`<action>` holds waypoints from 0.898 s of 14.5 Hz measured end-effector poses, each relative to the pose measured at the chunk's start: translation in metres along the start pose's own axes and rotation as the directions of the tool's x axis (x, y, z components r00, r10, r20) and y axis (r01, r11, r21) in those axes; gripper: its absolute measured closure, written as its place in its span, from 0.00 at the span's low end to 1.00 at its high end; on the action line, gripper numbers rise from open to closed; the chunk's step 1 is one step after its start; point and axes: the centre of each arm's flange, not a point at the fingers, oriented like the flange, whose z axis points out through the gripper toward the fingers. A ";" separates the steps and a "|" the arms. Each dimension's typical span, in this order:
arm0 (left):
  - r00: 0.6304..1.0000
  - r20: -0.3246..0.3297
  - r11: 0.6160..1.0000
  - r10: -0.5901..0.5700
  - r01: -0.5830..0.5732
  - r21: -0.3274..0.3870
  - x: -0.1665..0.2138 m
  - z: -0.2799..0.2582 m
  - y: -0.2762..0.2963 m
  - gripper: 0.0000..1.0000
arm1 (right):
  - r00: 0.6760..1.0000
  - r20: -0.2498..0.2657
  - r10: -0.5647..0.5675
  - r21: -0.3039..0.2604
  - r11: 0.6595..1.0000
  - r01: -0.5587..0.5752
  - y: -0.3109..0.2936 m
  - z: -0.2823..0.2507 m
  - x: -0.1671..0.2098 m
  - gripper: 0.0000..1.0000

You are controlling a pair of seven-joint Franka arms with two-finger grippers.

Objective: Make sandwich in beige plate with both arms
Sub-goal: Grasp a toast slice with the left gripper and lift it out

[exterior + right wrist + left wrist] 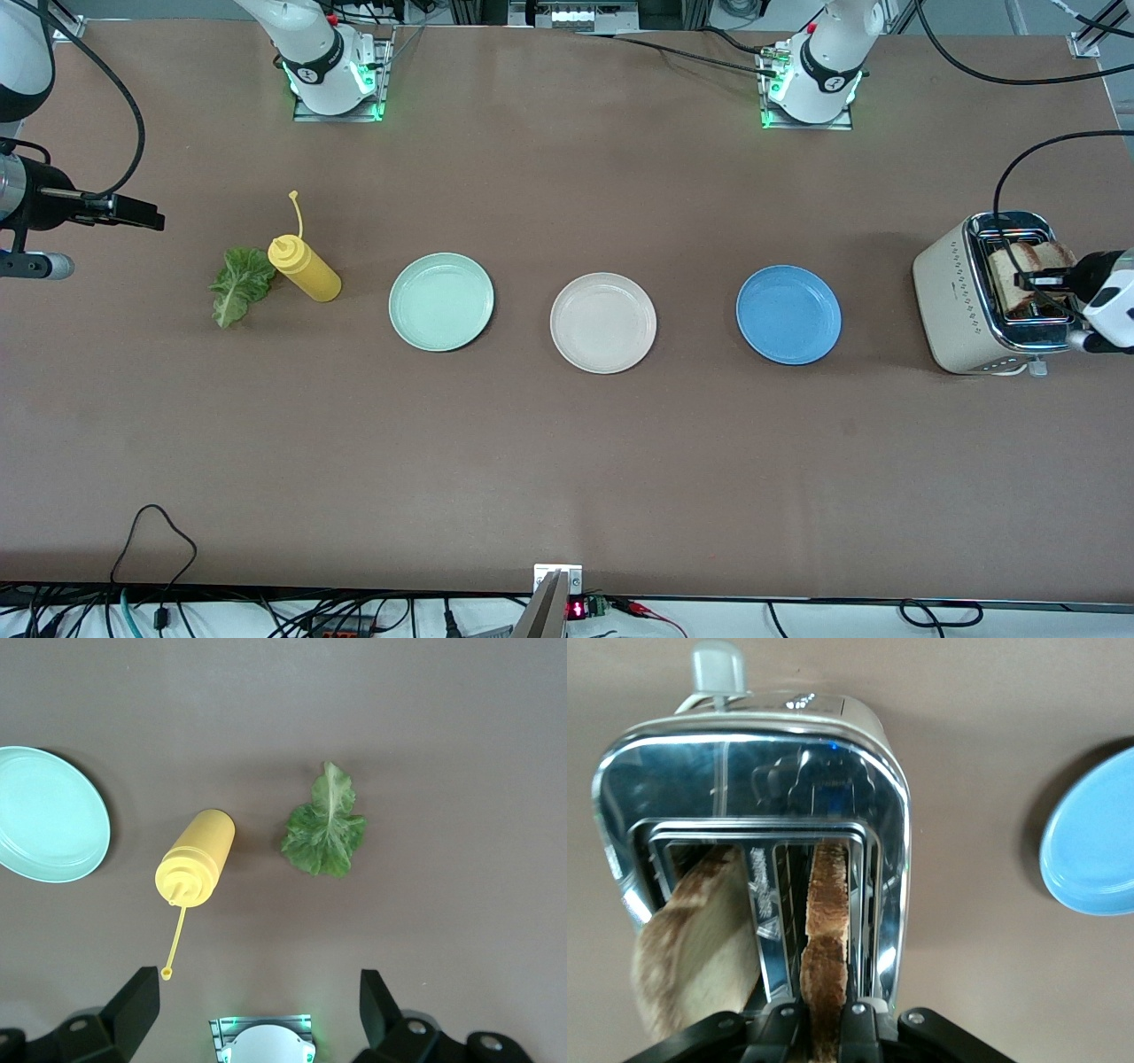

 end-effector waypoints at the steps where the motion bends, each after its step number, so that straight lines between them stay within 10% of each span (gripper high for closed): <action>1: 1.000 0.009 1.000 -0.001 0.001 -0.002 -0.005 -0.014 0.000 0.90 | 1.000 0.000 0.000 0.000 1.000 0.000 0.000 0.000 0.000 0.00; 7: 0.995 0.044 0.996 0.089 -0.089 -0.010 -0.037 -0.094 0.050 0.90 | 1.000 0.001 0.002 0.000 1.000 -0.002 0.001 0.000 0.000 0.00; 13: 0.955 0.075 0.957 0.289 -0.285 -0.060 -0.055 -0.112 0.251 0.90 | 1.000 0.014 0.006 0.001 1.000 -0.006 0.003 0.002 -0.001 0.00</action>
